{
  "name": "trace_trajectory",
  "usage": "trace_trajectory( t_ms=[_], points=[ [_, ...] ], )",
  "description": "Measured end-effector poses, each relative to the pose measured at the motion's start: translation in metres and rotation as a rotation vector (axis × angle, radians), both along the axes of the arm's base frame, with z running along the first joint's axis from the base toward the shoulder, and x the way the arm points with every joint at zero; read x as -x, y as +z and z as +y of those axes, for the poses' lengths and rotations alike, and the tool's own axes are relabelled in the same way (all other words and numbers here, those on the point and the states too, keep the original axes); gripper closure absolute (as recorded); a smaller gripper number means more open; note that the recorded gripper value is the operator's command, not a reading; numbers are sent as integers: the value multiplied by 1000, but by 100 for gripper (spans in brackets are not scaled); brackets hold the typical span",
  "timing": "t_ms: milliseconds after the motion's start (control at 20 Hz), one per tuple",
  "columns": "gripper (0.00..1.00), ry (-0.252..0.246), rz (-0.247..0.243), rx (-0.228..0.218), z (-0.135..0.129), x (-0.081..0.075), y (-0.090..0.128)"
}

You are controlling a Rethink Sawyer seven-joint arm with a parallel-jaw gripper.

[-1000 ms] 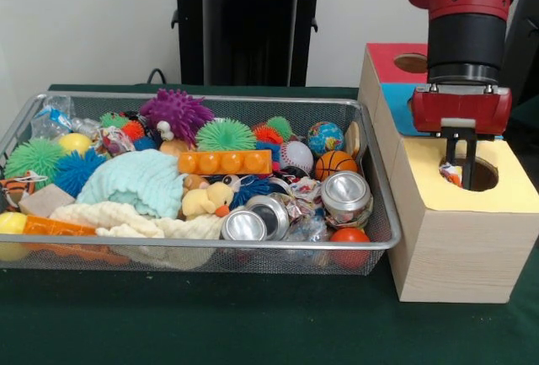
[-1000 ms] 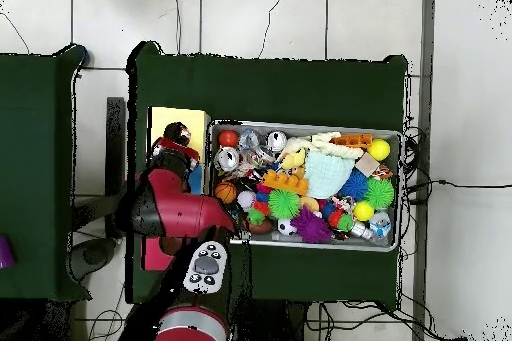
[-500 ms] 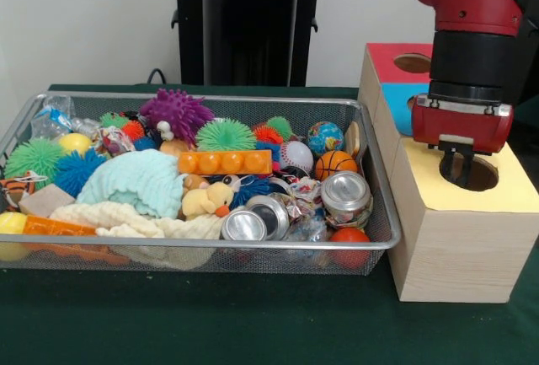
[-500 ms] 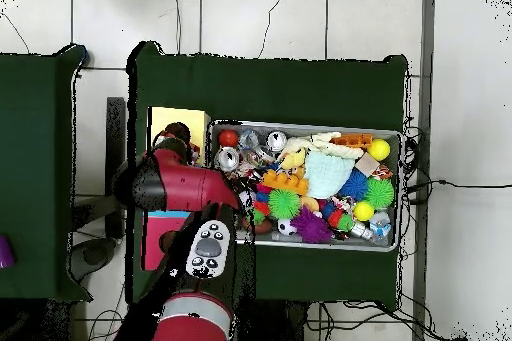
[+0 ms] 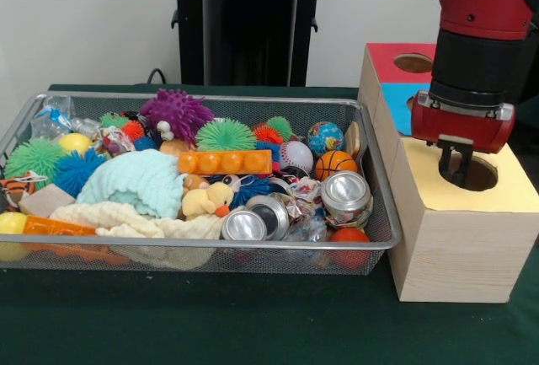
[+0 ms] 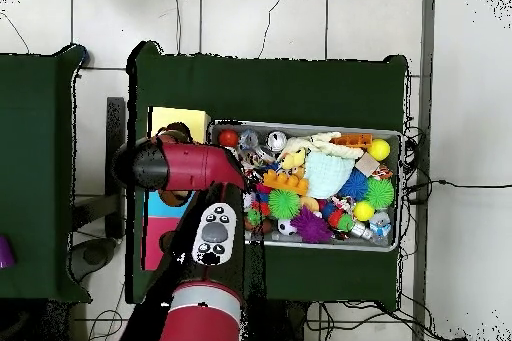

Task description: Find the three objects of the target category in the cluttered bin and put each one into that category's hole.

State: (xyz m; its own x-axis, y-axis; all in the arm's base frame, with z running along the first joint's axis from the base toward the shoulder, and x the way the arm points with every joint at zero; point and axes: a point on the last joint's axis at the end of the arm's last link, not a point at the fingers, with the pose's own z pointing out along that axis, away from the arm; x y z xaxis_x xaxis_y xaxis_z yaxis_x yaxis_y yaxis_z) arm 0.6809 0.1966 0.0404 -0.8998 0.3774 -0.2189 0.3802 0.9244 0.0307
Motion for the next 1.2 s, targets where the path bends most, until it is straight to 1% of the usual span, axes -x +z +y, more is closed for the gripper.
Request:
trace_trajectory(
  t_ms=[250,400,450,550,700,1200],
  points=[
    [100,27,-11,0,0,0,-5],
    [100,34,-23,-7,1,-2,-6],
    [0,36,-26,-10,1,-3,-6],
    [0,44,-43,-21,6,-5,-7],
    [0,51,-54,-29,9,-7,-8],
    [0,56,-54,-30,10,-7,-8]
  ],
)
